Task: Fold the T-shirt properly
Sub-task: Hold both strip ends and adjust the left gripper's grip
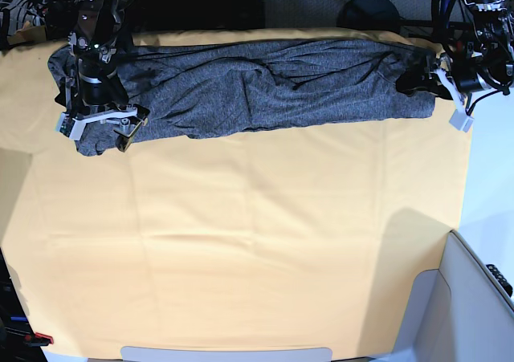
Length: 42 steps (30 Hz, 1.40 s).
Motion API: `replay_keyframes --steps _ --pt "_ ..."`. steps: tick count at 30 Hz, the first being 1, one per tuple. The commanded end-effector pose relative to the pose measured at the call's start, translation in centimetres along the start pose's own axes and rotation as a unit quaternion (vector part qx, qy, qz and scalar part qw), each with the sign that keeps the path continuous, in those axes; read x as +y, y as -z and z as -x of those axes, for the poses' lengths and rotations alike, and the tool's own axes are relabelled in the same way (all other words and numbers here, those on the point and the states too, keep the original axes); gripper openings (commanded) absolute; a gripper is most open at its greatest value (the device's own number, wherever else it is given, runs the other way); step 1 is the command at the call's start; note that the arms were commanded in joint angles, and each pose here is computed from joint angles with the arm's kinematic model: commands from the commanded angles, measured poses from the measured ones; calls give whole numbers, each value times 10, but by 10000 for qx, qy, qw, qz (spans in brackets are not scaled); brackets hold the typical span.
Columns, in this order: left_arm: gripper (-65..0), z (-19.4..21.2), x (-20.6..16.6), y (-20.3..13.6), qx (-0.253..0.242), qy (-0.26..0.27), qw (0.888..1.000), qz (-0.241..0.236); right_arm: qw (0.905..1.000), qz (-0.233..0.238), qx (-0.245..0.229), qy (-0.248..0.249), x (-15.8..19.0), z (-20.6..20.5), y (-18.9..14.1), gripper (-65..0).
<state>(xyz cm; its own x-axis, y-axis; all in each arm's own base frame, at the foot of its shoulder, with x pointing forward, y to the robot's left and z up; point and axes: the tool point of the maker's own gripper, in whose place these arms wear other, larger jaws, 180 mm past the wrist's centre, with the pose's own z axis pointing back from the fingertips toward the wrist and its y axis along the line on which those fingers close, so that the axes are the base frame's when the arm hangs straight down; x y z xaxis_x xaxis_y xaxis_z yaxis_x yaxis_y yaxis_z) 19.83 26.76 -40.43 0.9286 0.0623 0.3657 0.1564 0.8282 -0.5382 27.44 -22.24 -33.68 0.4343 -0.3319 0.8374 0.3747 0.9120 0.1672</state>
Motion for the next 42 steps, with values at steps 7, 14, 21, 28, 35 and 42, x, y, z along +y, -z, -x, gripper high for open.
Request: replay_keyframes --steps 7,14,21,28,35,42 --pt "-229 9 2 -1 240 12 9997 -59 9997 -37 -245 -8 2 -13 0 -75" --pt "-260 11 -2 5 216 -31 9998 19 9998 -28 -216 -8 2 -11 1 -75" --pt "-511 11 -1 5 240 -25 9997 -10 9998 -28 -216 -8 2 -11 1 -75" --pt "-545 11 -1 5 240 -25 9997 -10 9998 -28 -216 -8 2 -11 1 -75" --pt "-650 10 -2 5 229 -6 9997 -11 9998 -28 -216 -8 2 -11 1 -75" --pt "-649 7 -3 5 191 16 9998 3 9997 -33 -230 -8 2 -12 0 -75"
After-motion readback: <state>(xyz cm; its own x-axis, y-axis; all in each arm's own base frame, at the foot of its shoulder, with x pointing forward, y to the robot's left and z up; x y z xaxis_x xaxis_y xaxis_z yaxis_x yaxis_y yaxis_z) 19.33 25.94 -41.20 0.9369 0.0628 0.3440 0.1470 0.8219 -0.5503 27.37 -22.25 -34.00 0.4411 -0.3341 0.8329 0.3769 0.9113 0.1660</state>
